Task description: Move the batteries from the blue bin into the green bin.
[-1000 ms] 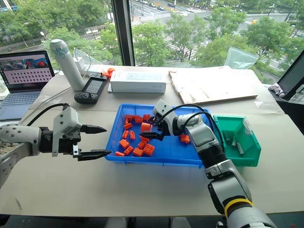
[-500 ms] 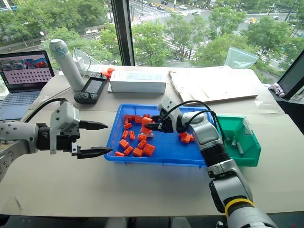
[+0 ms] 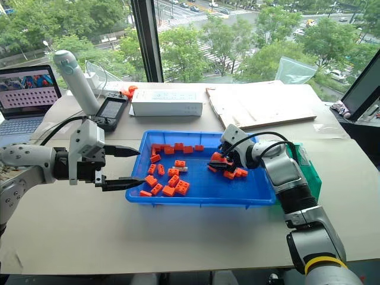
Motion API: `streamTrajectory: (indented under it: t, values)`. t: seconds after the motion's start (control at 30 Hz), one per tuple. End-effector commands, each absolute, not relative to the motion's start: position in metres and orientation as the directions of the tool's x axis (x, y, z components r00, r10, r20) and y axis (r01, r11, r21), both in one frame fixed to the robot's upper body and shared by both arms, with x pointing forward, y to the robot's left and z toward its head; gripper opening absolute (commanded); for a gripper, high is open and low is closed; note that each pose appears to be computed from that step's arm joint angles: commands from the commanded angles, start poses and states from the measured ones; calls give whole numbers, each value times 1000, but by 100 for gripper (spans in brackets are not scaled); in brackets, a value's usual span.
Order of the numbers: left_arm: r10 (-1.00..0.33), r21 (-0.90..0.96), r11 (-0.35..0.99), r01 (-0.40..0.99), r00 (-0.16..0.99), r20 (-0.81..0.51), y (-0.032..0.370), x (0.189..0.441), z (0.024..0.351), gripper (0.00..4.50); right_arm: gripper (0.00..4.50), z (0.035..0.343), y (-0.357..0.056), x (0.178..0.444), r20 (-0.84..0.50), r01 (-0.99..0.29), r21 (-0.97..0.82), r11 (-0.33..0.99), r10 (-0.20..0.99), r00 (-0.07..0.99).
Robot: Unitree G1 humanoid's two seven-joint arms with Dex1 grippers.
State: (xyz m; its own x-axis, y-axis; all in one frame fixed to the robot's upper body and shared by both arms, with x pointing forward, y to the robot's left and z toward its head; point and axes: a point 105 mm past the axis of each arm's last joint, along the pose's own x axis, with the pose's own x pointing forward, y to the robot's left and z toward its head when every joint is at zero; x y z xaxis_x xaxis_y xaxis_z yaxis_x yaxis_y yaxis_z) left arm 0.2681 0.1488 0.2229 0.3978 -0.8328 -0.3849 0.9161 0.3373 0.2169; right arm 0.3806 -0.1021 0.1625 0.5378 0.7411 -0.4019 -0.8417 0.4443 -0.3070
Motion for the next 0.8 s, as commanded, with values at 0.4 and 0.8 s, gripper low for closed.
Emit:
streamTrajectory:
  t: [0.4,0.8]
  values:
    - [-804,299,353,886,451,-388,155,265,236,450,439,137,-57,374,-427,-928,-166,334,824,372]
    - [-772,335,388,858,502,-390,162,266,238,450,197,116,-36,383,-446,-944,-143,298,832,330]
